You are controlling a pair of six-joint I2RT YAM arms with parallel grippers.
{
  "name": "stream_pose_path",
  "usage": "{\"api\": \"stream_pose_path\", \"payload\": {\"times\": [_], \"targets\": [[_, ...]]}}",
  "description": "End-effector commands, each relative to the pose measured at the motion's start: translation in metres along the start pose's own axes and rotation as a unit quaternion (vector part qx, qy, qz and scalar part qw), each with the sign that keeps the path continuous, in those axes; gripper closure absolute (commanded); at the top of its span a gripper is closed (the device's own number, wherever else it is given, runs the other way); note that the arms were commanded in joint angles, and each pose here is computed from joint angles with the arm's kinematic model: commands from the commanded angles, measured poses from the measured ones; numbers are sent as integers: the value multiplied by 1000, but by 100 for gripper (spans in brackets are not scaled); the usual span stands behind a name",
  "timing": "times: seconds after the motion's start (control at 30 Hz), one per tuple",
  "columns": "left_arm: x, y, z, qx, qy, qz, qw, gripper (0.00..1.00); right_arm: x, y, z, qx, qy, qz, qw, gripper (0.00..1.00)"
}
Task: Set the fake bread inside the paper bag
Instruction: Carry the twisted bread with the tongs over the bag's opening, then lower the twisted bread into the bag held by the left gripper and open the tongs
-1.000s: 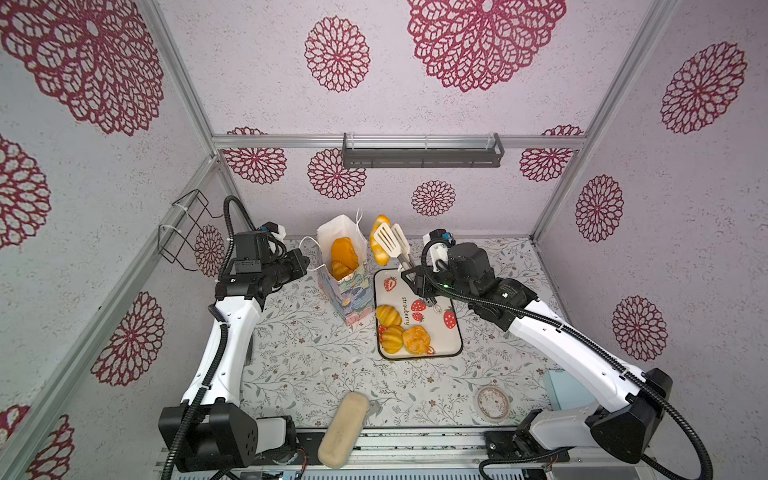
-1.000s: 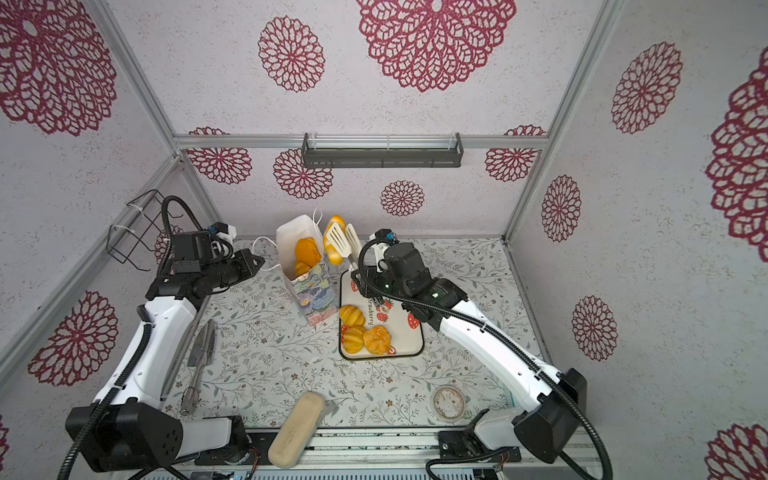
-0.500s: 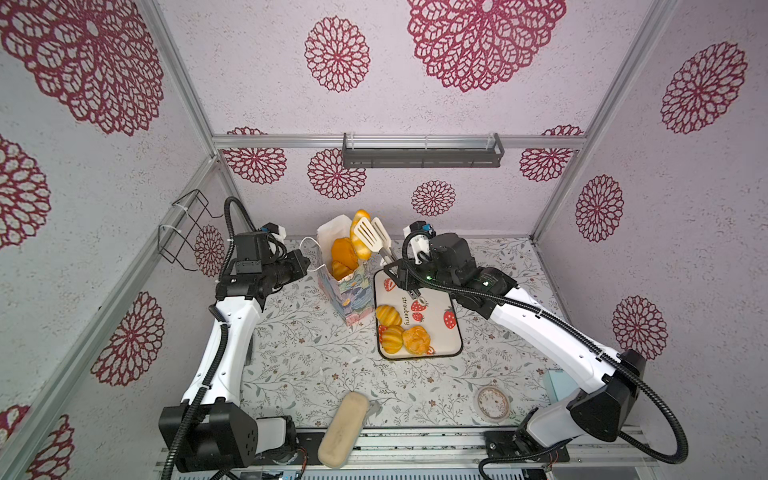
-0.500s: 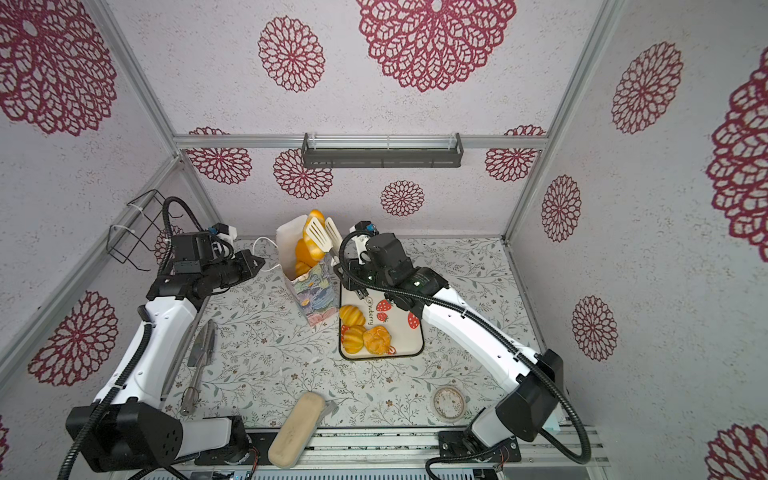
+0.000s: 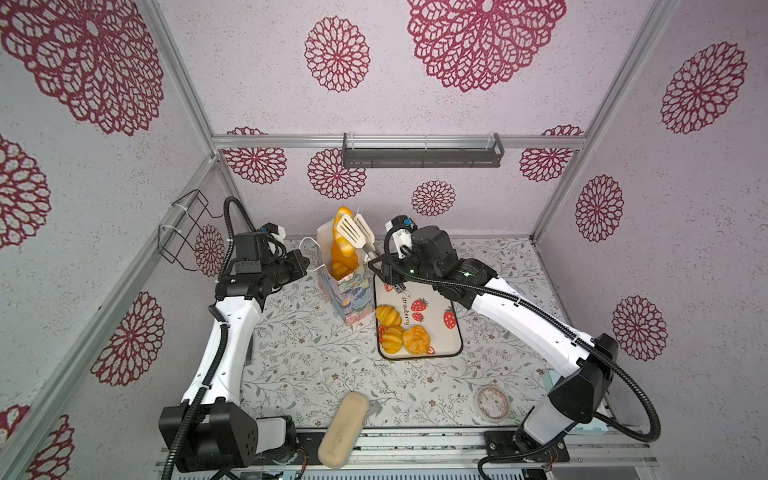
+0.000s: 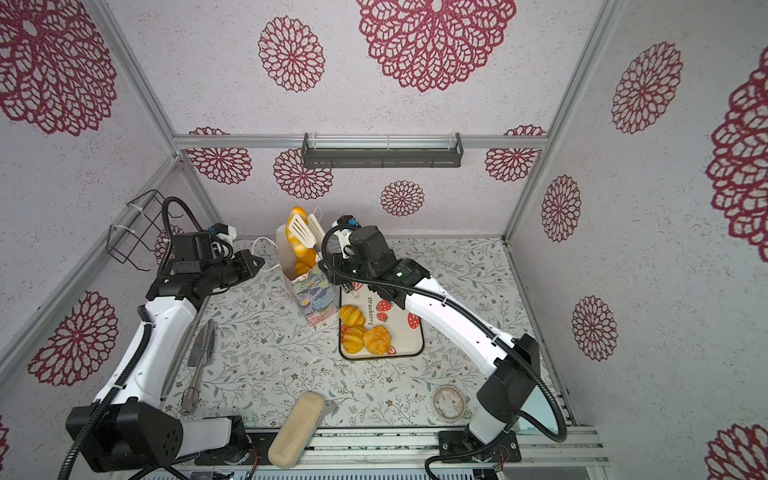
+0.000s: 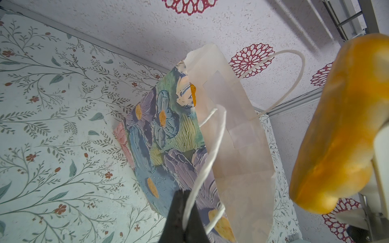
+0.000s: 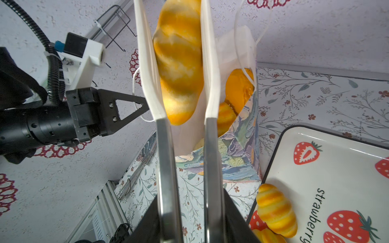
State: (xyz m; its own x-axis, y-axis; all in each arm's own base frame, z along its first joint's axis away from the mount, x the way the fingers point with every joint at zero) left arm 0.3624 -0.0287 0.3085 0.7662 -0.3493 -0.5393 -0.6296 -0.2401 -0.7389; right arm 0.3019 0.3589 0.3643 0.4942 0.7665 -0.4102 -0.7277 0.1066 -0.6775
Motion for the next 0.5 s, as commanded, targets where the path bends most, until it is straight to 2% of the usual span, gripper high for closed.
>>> {"api": "stream_pose_path", "payload": {"times": [0.0,0.47], "targets": [[-5,-3,-2,3,7,-12,1000,100,-13,-16,24,-21,-34,-25,999,61],[-5,-3,-2,2,7,-13,1000,100,-2,1,15,-18,-17,2,1000,61]]}}
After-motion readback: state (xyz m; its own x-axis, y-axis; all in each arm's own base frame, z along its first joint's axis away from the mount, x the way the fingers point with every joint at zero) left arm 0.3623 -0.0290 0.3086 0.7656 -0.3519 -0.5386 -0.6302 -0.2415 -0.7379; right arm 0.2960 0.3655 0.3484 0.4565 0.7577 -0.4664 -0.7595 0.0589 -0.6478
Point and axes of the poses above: each gripper's point midway between its finger pads, its own x axis out along the fingers, its own z axis along the line the jaws close on, y = z × x, the point moved 4 cm from there along -x, back along the fingers, and after that the axes turned 10 degrees about x, right-handed, at the moved point
